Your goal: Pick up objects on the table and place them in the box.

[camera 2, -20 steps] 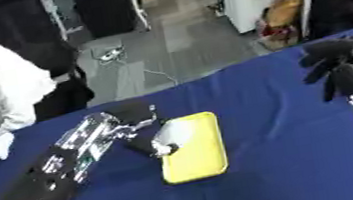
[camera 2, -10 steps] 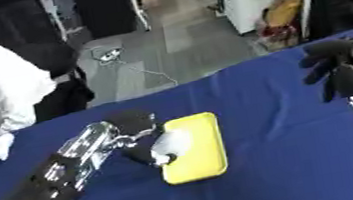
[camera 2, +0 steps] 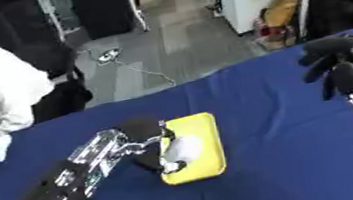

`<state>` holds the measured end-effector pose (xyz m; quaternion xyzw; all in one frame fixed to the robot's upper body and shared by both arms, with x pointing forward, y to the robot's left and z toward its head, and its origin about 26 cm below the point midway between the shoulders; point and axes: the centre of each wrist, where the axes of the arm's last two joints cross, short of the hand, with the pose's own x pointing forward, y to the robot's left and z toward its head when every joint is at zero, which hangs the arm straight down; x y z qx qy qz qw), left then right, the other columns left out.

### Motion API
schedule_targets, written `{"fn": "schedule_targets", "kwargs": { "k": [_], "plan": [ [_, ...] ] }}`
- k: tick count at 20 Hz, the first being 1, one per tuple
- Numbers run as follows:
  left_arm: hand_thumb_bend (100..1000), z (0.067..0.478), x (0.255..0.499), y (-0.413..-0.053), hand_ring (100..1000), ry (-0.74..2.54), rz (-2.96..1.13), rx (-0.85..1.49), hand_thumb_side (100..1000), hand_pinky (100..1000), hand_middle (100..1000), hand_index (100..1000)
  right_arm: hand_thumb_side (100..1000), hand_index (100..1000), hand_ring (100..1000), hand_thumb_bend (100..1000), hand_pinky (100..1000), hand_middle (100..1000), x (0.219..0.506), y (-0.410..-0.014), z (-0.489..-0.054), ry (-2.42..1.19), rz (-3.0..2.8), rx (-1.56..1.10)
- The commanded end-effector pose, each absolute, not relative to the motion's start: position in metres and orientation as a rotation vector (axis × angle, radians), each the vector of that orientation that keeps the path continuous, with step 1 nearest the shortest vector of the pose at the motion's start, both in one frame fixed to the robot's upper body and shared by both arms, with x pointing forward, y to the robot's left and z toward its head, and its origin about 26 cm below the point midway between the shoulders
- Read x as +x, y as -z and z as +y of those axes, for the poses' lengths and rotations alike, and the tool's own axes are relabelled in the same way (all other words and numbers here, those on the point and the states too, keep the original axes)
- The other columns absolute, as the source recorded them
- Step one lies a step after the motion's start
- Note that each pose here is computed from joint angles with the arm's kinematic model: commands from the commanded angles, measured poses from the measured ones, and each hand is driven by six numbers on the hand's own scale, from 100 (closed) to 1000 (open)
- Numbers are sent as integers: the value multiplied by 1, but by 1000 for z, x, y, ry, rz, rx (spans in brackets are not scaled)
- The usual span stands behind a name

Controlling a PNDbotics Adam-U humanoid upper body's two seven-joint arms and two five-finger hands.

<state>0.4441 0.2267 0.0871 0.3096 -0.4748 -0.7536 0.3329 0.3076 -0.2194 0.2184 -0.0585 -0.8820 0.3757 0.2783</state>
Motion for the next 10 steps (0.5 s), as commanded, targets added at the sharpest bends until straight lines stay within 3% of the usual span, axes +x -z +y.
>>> {"fn": "schedule_targets", "kwargs": {
  "k": [1,4,10],
  "plan": [
    [345,228,449,-97,917,2048,-1098,884,1000,846,906,877,903,829,580,100,382,659,306,-229,-216,-1022,-2405,-155],
    [348,227,449,-101,977,2066,-1105,910,1000,877,959,915,904,829,580,100,382,659,306,-229,-217,-1022,-2405,-157],
    [327,230,448,-127,959,1904,-1370,1002,1000,827,948,915,904,829,580,100,383,659,306,-228,-217,-1026,-2398,-160]
  ]
}}
